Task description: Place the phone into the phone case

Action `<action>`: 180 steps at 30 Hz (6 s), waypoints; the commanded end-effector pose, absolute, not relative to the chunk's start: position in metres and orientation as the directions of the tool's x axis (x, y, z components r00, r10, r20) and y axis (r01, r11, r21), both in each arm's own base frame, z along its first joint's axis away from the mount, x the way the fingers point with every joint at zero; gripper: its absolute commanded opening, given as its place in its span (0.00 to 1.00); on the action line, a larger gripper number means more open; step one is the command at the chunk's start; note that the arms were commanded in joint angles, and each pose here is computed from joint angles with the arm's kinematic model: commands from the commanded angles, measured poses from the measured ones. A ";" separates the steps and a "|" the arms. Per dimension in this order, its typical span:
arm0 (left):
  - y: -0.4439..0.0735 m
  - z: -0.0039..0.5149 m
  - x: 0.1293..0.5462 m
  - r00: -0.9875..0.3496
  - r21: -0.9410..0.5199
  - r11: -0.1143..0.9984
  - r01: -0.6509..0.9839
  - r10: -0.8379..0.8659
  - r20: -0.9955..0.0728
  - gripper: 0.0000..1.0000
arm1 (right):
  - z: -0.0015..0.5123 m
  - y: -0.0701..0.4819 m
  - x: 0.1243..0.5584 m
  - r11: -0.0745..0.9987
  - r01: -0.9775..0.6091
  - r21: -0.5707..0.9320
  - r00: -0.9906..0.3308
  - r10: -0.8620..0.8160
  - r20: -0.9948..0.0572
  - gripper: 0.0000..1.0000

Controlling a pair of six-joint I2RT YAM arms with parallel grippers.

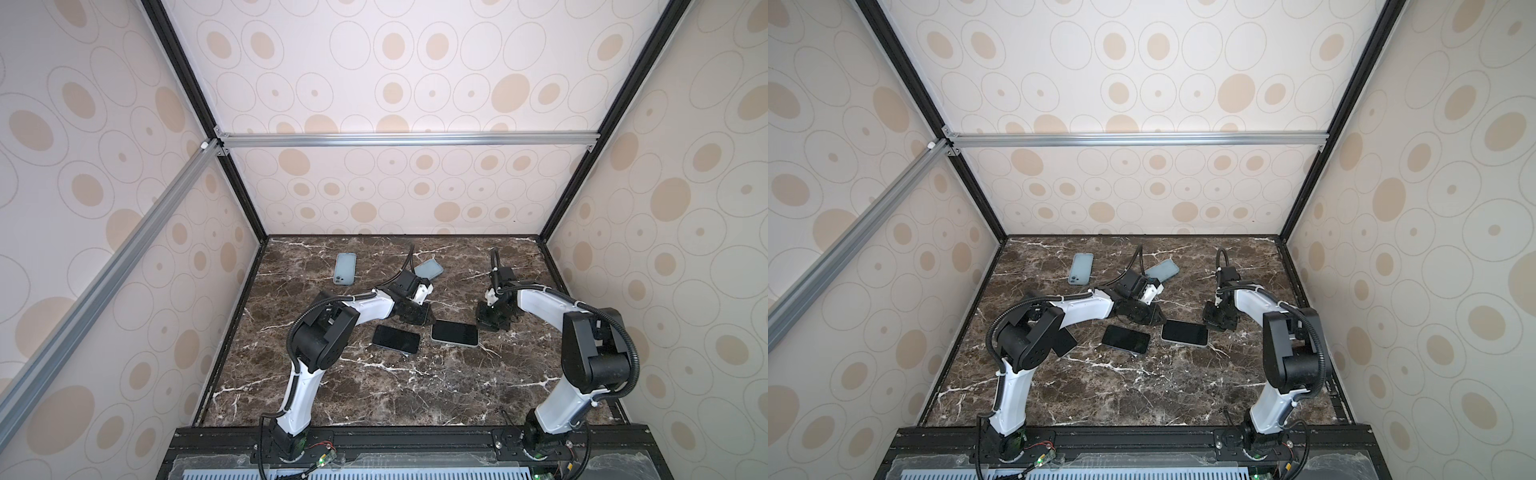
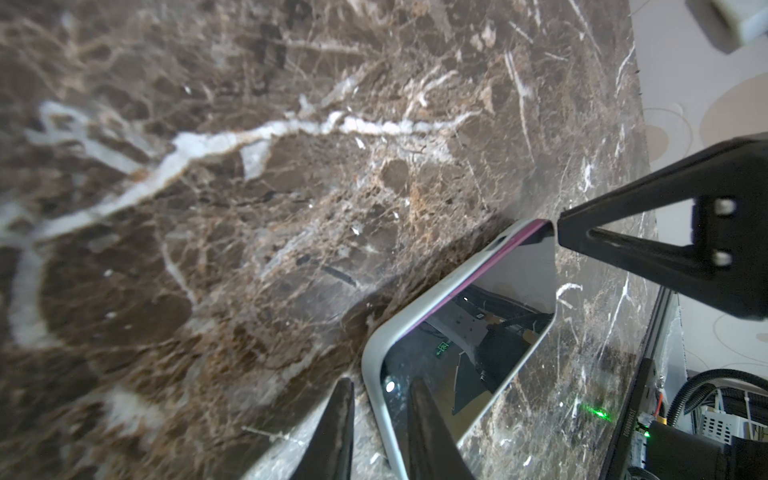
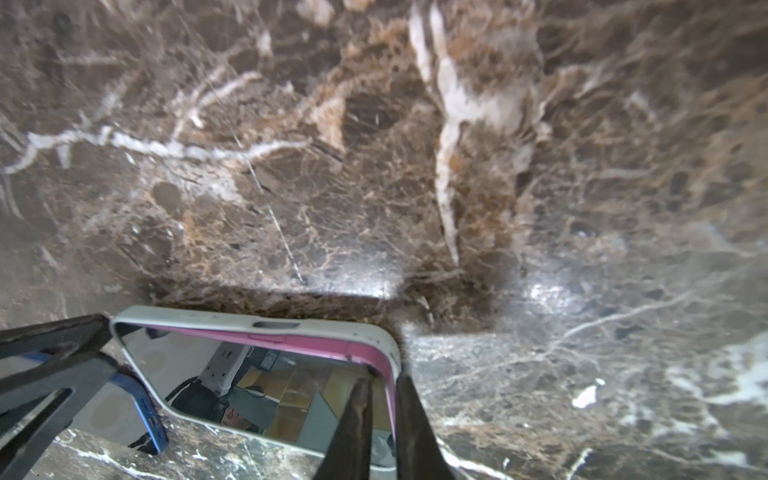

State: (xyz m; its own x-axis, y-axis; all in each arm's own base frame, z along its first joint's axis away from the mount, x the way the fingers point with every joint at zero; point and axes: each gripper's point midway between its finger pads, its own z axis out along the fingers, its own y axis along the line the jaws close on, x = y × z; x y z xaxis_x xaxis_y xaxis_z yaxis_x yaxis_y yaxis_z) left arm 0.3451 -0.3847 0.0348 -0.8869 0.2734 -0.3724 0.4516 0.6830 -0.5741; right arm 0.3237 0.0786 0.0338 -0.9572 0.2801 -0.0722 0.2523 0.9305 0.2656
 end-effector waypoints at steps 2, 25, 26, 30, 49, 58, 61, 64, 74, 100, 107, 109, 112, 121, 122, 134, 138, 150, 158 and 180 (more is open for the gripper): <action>-0.391 0.025 0.337 -0.891 -0.590 0.669 0.451 0.298 -0.343 0.22 | 0.020 0.075 0.315 0.931 0.264 0.254 -0.960 0.280 -0.025 0.15; -0.388 0.024 0.329 -0.881 -0.580 0.665 0.471 0.329 -0.339 0.19 | -0.004 0.071 0.298 0.949 0.288 0.126 -0.958 0.285 0.037 0.04; -0.387 0.024 0.330 -0.882 -0.578 0.666 0.471 0.328 -0.340 0.19 | -0.003 0.073 0.299 0.948 0.292 0.131 -0.956 0.290 0.033 0.04; -0.387 0.024 0.330 -0.881 -0.576 0.668 0.471 0.328 -0.340 0.19 | -0.006 0.077 0.298 0.943 0.314 0.114 -0.949 0.312 0.036 0.04; -0.380 0.035 0.337 -0.877 -0.558 0.680 0.475 0.314 -0.364 0.18 | -0.005 0.066 0.293 0.881 0.474 0.011 -0.881 0.474 0.007 0.05; -0.379 0.041 0.338 -0.872 -0.555 0.678 0.482 0.310 -0.378 0.18 | 0.007 0.068 0.307 0.862 0.502 0.069 -0.861 0.506 -0.054 0.11; -0.378 0.043 0.339 -0.870 -0.553 0.679 0.484 0.308 -0.385 0.18 | 0.019 0.061 0.311 0.859 0.507 0.072 -0.853 0.512 -0.103 0.18; -0.378 0.042 0.338 -0.872 -0.555 0.678 0.481 0.306 -0.382 0.18 | 0.024 0.055 0.313 0.857 0.509 0.085 -0.851 0.515 -0.100 0.25; -0.377 0.045 0.338 -0.871 -0.556 0.676 0.483 0.304 -0.387 0.18 | 0.005 0.088 0.306 0.824 0.510 0.247 -0.855 0.517 0.041 0.27; -0.375 0.048 0.341 -0.875 -0.563 0.677 0.474 0.288 -0.390 0.19 | 0.060 0.094 0.320 0.857 0.398 0.328 -0.886 0.451 -0.102 0.20; -0.375 0.049 0.341 -0.873 -0.562 0.676 0.477 0.288 -0.394 0.19 | 0.035 0.100 0.314 0.871 0.400 0.285 -0.902 0.429 -0.047 0.17; -0.375 0.049 0.341 -0.872 -0.560 0.677 0.478 0.288 -0.395 0.19 | 0.029 0.099 0.311 0.876 0.401 0.268 -0.904 0.426 -0.036 0.16; -0.375 0.049 0.341 -0.873 -0.562 0.676 0.476 0.288 -0.392 0.19 | 0.020 0.096 0.305 0.881 0.408 0.241 -0.905 0.424 -0.017 0.13; -0.375 0.050 0.341 -0.873 -0.564 0.675 0.477 0.286 -0.395 0.19 | -0.009 0.099 0.285 0.897 0.415 0.155 -0.910 0.412 0.047 0.08; -0.375 0.049 0.341 -0.873 -0.564 0.675 0.476 0.287 -0.394 0.19 | -0.013 0.100 0.283 0.898 0.415 0.147 -0.910 0.411 0.057 0.08; -0.373 0.048 0.342 -0.876 -0.565 0.678 0.470 0.282 -0.390 0.19 | -0.055 0.118 0.244 0.911 0.408 0.057 -0.906 0.396 0.151 0.07; -0.373 0.049 0.343 -0.877 -0.567 0.678 0.468 0.279 -0.391 0.19 | -0.067 0.117 0.236 0.907 0.419 0.044 -0.897 0.406 0.175 0.07; -0.371 0.050 0.346 -0.879 -0.571 0.678 0.463 0.270 -0.392 0.19 | -0.055 0.122 0.250 0.913 0.402 0.067 -0.909 0.389 0.152 0.07; -0.369 0.071 0.354 -0.860 -0.571 0.666 0.481 0.233 -0.453 0.19 | 0.037 0.144 0.317 0.959 0.209 0.189 -0.972 0.224 -0.064 0.16; -0.279 0.234 0.401 -0.421 -0.227 0.780 0.583 0.051 -0.906 0.35 | 0.104 0.171 0.311 0.649 -0.749 0.129 -0.649 -0.683 -0.335 0.61</action>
State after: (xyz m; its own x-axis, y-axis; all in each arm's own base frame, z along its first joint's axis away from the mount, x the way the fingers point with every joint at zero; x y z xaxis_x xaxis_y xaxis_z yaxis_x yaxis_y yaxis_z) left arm 0.3930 -0.2955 0.2052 -0.5592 0.0480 -0.8276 0.5762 0.7403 -0.3464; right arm 0.3283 0.1700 0.1160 -0.7618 -0.5358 -0.3641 -0.6148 0.7751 0.1458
